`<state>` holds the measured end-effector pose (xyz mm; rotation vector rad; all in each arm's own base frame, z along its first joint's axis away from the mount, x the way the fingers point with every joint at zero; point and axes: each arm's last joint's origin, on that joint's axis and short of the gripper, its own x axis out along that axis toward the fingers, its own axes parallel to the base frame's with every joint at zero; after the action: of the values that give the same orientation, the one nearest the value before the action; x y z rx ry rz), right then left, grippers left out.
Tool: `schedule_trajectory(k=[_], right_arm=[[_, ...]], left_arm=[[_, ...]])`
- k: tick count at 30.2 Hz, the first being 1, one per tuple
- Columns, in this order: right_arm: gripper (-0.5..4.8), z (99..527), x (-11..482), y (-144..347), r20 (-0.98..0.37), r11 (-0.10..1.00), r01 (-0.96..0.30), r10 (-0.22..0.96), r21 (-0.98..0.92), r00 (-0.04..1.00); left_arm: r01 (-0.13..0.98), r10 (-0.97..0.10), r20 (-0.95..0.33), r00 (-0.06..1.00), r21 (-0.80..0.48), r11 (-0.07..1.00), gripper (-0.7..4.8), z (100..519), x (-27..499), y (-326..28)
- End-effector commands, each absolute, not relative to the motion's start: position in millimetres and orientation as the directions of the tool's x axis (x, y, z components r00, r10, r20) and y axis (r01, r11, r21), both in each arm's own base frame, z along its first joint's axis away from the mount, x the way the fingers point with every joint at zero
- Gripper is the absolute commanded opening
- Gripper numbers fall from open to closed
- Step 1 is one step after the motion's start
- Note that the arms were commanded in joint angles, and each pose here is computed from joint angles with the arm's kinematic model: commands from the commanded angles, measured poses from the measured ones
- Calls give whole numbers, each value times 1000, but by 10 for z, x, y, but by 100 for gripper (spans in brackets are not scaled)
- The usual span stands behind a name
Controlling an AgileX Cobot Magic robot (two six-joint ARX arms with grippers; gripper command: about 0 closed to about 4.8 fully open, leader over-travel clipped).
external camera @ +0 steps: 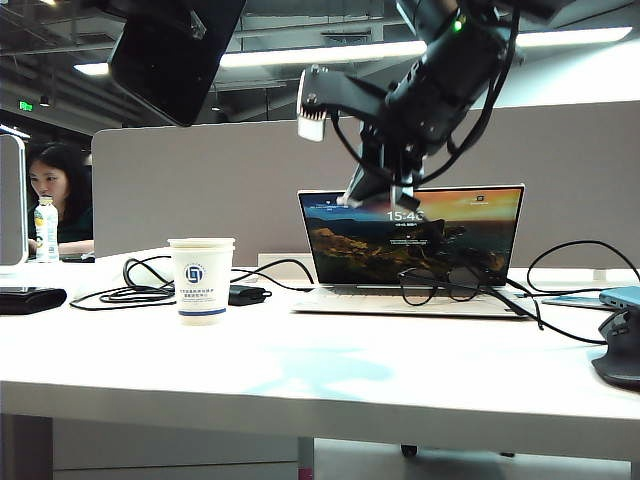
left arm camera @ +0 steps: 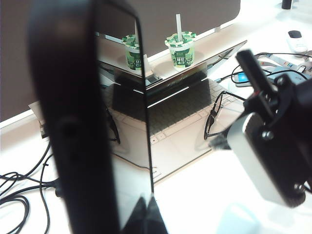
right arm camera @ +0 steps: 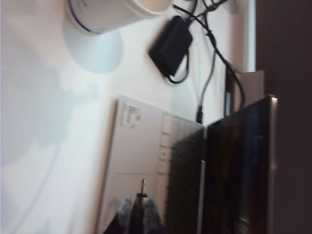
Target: Pick up the black phone, pick up the charger plug, insert the charger plug into the phone's charging port, and finally place the connected phone back on the desk.
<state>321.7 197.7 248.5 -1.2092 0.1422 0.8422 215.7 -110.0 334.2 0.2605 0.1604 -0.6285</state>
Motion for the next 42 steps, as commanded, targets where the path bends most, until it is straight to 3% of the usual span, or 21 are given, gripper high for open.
schedule_trajectory(k=[1, 10, 19, 27, 37, 42], right_arm=[[-6, 2623, 3197, 1950, -472, 88, -567, 459, -819, 753], [-6, 2715, 3220, 1918, -411, 73, -510, 499, -857, 763], [-5, 2548, 3150, 1958, -518, -23, -669, 652, -743, 554], [-5, 2306, 3075, 1976, -626, -131, -807, 706, -575, 332], [-6, 1896, 3109, 2036, -721, -188, -884, 660, -428, 209], [-2, 1804, 3094, 2095, -736, -164, -913, 652, -373, 183]], left_arm=[[592, -567, -175, 805, 192, 782, -6, 3413, 2150, -1098], [590, -568, -160, 807, 194, 784, -6, 3427, 2152, -1099], [589, -568, -158, 808, 177, 788, -6, 3429, 2152, -1099], [589, -568, -158, 808, 169, 790, -6, 3429, 2152, -1099], [589, -568, -158, 807, 154, 794, -6, 3429, 2152, -1099], [589, -568, -158, 807, 154, 794, -6, 3429, 2152, -1099]])
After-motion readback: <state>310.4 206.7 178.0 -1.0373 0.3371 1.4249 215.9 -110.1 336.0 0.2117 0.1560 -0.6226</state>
